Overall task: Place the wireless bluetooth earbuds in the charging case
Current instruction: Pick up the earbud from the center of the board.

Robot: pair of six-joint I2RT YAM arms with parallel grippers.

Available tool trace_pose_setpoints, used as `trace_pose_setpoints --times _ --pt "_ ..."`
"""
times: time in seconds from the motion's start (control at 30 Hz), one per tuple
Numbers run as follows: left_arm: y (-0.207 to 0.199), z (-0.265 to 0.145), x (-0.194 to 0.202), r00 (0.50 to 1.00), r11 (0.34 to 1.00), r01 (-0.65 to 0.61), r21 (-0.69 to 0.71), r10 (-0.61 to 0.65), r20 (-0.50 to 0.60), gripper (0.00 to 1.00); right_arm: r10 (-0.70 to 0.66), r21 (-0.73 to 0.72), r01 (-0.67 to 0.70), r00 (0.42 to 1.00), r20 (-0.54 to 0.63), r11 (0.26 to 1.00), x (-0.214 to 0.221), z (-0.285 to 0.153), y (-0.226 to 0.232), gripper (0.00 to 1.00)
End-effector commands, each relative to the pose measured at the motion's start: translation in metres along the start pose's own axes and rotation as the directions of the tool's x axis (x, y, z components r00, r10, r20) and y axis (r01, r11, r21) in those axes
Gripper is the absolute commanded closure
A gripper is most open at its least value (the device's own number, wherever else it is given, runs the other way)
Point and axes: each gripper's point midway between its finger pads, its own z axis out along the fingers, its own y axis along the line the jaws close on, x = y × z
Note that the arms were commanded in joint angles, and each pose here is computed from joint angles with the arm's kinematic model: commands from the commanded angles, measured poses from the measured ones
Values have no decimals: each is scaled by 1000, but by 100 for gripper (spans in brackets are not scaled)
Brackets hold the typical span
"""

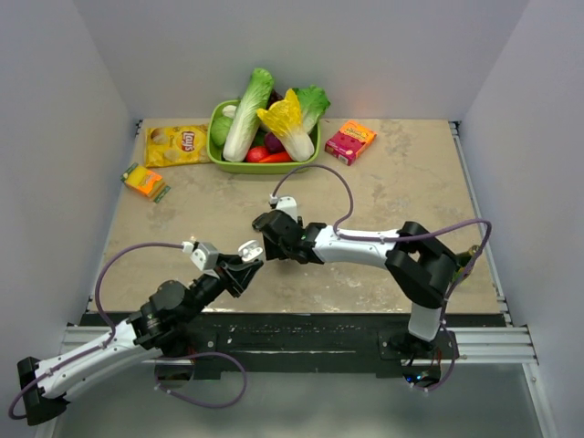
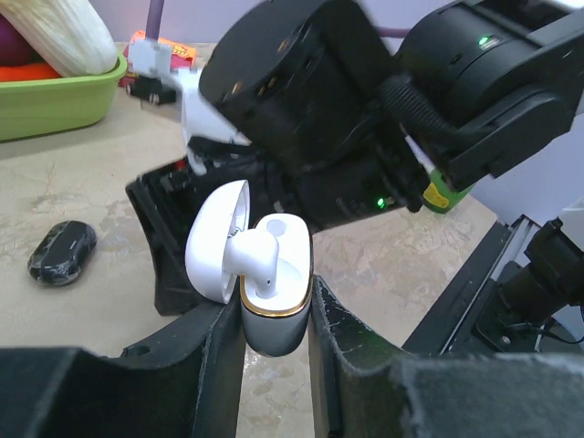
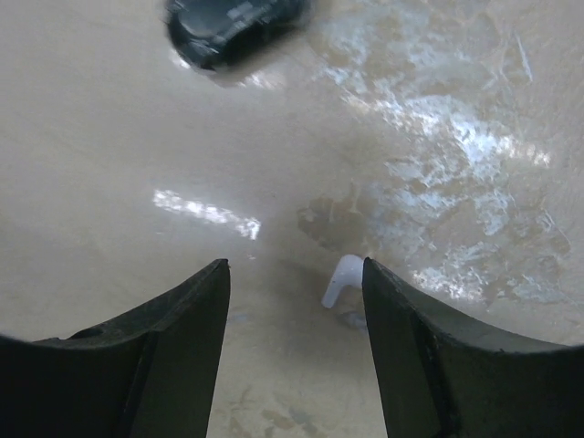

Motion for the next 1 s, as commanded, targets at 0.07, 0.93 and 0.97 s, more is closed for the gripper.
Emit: trace_pose_setpoints --times 0.07,0.93,0.97 --pt "-2 1 -11 998 999 36 3 -36 46 100 16 172 -4 998 -67 985 18 7 -29 38" --pt "-3 -2 -11 997 999 50 10 -51 55 100 61 171 -26 977 -203 985 45 31 -36 47" --pt "-3 -2 -11 997 999 50 10 -51 55 100 60 171 -25 977 -206 985 44 31 -36 48"
